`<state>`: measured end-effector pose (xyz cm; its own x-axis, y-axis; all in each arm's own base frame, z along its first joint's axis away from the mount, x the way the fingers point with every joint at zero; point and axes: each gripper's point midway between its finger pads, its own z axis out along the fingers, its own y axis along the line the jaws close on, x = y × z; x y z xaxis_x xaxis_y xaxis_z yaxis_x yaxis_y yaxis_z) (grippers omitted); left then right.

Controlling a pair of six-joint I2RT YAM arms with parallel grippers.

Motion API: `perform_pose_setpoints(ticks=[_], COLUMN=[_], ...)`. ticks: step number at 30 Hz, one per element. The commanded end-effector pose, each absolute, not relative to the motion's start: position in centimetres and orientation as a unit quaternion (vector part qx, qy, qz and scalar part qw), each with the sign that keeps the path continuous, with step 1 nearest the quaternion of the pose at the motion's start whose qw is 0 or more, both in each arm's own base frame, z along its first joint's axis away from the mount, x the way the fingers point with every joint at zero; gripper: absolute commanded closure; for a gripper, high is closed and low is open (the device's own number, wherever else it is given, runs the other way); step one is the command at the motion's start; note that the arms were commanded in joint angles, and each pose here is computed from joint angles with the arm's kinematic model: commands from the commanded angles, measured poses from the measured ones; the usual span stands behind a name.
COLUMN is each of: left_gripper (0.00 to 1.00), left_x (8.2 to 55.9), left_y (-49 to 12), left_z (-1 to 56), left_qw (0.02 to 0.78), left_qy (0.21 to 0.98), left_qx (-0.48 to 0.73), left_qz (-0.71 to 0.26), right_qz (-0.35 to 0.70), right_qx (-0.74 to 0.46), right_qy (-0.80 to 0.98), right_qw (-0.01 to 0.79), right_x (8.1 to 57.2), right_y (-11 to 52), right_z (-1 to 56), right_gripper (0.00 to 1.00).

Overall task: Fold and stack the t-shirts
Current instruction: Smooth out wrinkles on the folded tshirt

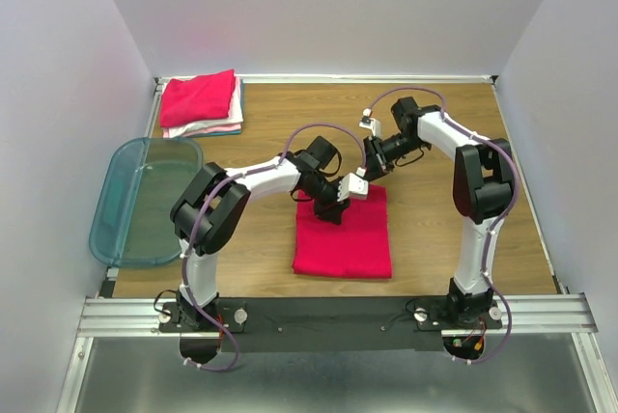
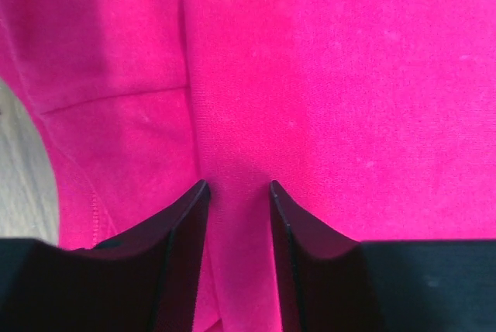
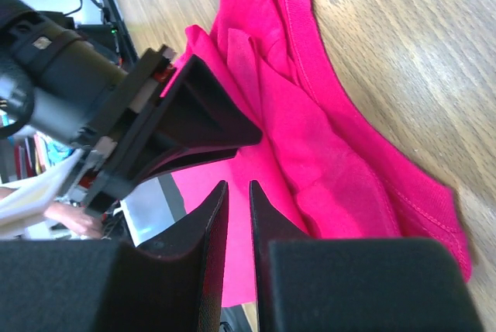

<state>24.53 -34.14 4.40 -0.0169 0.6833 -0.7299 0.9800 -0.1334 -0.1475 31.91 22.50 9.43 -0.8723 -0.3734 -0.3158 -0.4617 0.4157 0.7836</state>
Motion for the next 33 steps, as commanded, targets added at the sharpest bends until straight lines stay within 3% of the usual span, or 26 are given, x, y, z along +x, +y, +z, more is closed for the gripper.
perform_pose_setpoints(ticks=[1, 17, 33], left_gripper=[0.58, 0.54, 0.67], left_x=[24.6, 26.3, 23.7], left_y=[-34.8, -35.2, -34.3], left_z=[4.2, 4.0, 3.1], left_qw=[0.212, 0.212, 0.166], left_qy=[0.617, 0.625, 0.612], left_qx=[0.670, 0.668, 0.675], left_qz=[-0.355, -0.343, -0.378], right_qz=[0.503, 0.518, 0.519], right_qx=[-0.244, -0.236, -0.238], right_qy=[0.829, 0.823, 0.821], right_qw=[0.030, 0.005, 0.015], right_x=[31.4, 30.8, 32.1], right_y=[23.0, 23.2, 23.6], right_z=[9.0, 6.8, 7.1], right_gripper=[0.77, 0.77, 0.77])
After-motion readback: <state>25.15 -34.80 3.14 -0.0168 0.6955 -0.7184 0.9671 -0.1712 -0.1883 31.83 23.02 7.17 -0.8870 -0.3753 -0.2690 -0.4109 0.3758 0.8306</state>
